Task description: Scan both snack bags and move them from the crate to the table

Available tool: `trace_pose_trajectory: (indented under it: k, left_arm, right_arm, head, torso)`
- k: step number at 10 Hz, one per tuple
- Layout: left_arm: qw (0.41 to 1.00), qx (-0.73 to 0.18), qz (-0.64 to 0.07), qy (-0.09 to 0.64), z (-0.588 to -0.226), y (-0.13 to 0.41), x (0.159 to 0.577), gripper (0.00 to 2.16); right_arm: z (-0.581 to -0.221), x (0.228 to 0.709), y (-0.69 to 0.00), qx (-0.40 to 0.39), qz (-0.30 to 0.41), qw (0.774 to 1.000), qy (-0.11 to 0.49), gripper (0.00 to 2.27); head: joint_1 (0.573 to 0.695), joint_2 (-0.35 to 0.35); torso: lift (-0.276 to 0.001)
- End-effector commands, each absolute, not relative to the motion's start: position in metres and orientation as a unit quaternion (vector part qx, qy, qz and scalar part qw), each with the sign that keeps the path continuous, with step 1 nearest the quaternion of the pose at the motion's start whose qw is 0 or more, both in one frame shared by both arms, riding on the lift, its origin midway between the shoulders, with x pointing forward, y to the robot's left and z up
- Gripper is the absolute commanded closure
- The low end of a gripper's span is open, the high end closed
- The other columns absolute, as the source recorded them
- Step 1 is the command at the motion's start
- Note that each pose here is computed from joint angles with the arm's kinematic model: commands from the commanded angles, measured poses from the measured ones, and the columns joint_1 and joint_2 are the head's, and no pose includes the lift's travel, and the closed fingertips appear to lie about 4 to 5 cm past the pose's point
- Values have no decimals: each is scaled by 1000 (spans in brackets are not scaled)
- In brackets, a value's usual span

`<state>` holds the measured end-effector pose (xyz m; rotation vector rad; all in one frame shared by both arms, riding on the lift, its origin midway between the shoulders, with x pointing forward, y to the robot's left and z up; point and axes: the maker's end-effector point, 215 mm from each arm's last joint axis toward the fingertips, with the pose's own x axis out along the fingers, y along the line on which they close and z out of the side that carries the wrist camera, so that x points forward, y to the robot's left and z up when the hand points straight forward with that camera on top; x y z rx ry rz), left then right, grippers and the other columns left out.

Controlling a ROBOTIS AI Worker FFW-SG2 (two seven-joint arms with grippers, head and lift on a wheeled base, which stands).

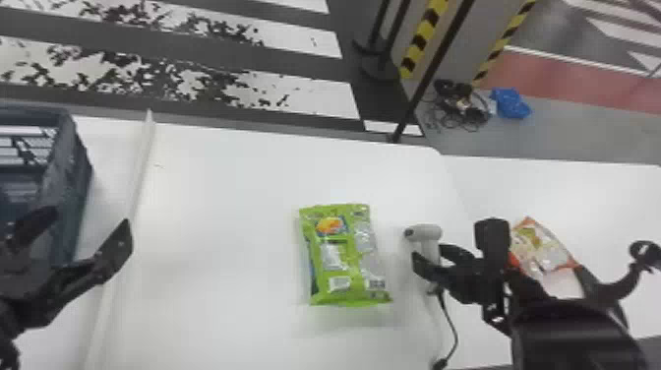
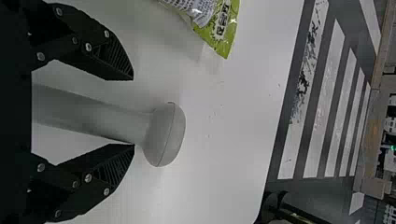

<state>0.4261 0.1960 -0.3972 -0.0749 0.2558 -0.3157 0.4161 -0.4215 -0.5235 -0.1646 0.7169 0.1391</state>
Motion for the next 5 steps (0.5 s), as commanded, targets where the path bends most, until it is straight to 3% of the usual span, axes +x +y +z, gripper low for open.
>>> trace_pose_trajectory:
  k: [1,2,5]
  left_arm:
    - [979,-38,-158,127,-397,195,426,87]
    - [979,-37,-158,127,-397,196,426,87]
    - [979,-37,-158,127,-397,196,426,87]
  right_arm:
    - [-528,416,-424,-80,67,929,355,1706]
    - [-527,417,-425,-81,65,929,354,2219]
    - [-513,415,-430,-83,56,934,342,2250]
  head:
    - [695,-295]
    - [695,-296]
    - [695,-299]
  torso:
    - [-88]
    - [-88]
    - [-88]
